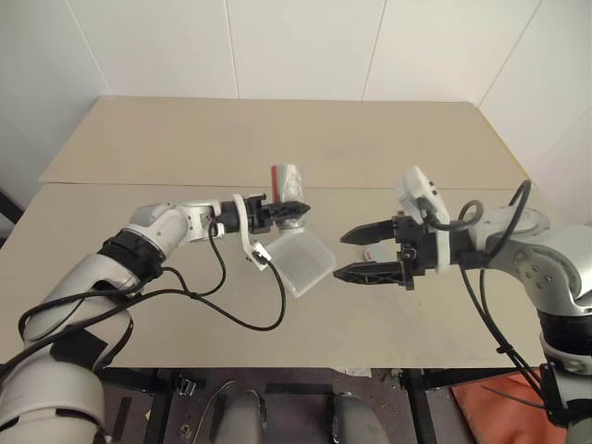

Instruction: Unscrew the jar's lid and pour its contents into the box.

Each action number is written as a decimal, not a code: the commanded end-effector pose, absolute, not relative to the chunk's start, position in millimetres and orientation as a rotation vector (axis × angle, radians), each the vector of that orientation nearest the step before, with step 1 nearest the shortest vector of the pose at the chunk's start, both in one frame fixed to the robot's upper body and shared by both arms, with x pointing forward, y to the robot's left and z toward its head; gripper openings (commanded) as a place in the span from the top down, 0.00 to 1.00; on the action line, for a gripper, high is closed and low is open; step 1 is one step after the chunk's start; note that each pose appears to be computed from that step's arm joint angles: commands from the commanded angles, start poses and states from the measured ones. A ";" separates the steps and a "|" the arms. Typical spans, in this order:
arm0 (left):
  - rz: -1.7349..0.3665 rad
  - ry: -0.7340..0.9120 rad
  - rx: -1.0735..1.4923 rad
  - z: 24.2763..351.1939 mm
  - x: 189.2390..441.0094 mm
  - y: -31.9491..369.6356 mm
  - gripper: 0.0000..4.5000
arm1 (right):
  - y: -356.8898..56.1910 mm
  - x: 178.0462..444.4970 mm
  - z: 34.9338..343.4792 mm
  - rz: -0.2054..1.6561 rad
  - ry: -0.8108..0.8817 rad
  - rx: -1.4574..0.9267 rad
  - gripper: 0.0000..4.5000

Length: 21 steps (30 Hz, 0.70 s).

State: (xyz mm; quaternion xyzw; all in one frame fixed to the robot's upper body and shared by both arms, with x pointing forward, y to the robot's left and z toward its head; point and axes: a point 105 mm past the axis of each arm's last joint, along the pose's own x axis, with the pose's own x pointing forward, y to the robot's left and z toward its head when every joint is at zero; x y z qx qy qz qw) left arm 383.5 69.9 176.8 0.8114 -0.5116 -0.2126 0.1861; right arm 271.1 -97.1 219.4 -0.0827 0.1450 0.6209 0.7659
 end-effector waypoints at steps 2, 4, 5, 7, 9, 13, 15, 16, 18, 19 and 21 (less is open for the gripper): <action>-0.473 -1.501 2.289 199.1 388.2 62.0 0.56 | -94.7 266.2 235.5 1.360 0.230 -0.192 0.01; -0.469 -1.498 2.279 200.4 388.7 61.3 0.56 | -95.0 264.8 235.8 1.362 0.222 -0.197 0.01; -0.469 -1.496 2.274 200.4 388.6 61.2 0.56 | -95.1 264.2 235.9 1.363 0.219 -0.200 0.01; -0.480 -1.490 2.253 199.9 386.9 60.7 0.56 | -95.6 263.6 236.8 1.365 0.212 -0.202 0.01; -0.483 -1.466 2.209 201.0 384.9 61.5 0.56 | -95.6 263.4 237.4 1.366 0.207 -0.203 0.01; -0.448 -1.323 2.038 214.9 387.1 70.2 0.56 | -94.6 263.3 238.3 1.362 0.181 -0.215 0.01; -0.392 -1.147 1.828 232.8 392.6 80.2 0.56 | -95.1 263.9 237.9 1.355 0.167 -0.223 0.01; -0.391 -1.092 1.720 240.4 392.5 85.8 0.56 | -95.3 264.1 237.6 1.352 0.159 -0.230 0.01; -0.374 -0.974 1.525 251.3 393.4 95.5 0.56 | -95.7 264.3 236.8 1.350 0.149 -0.239 0.01; -0.359 -0.880 1.399 255.5 396.0 102.6 0.56 | -95.8 264.5 236.3 1.348 0.147 -0.241 0.01; -0.376 -0.718 1.132 256.8 397.4 115.5 0.56 | -95.9 265.5 235.7 1.346 0.141 -0.244 0.01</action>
